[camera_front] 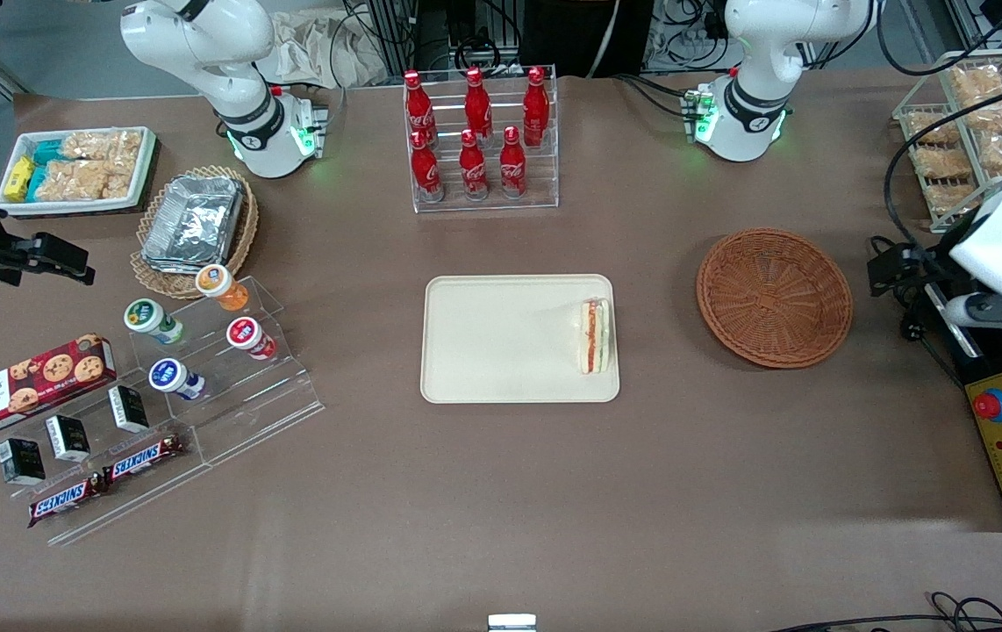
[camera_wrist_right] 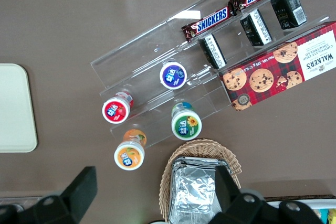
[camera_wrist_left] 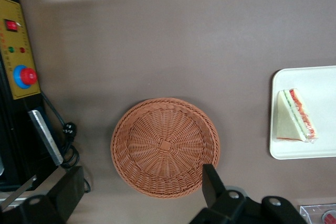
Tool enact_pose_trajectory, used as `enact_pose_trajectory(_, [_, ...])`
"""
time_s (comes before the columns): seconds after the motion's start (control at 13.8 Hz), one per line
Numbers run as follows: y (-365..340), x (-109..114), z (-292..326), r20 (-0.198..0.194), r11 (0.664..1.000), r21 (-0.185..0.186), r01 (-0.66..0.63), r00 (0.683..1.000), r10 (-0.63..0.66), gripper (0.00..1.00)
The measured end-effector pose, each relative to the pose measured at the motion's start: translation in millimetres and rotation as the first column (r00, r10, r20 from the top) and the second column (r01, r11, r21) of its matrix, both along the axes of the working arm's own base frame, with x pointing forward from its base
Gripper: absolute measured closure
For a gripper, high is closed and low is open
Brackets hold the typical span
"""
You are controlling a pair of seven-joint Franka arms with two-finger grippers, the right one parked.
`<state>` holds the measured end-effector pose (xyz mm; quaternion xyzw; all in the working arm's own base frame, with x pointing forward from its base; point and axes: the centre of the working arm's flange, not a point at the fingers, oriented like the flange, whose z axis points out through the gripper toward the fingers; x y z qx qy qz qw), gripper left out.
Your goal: Place sandwich from basket to tray
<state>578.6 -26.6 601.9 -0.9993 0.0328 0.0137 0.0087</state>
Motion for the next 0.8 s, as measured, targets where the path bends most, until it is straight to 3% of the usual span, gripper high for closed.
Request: enact_pose_trajectory(0.8, [2.8,1.6,3.0,-0.001,1.0,-0.001,-0.005,1.0,0.005,0.0])
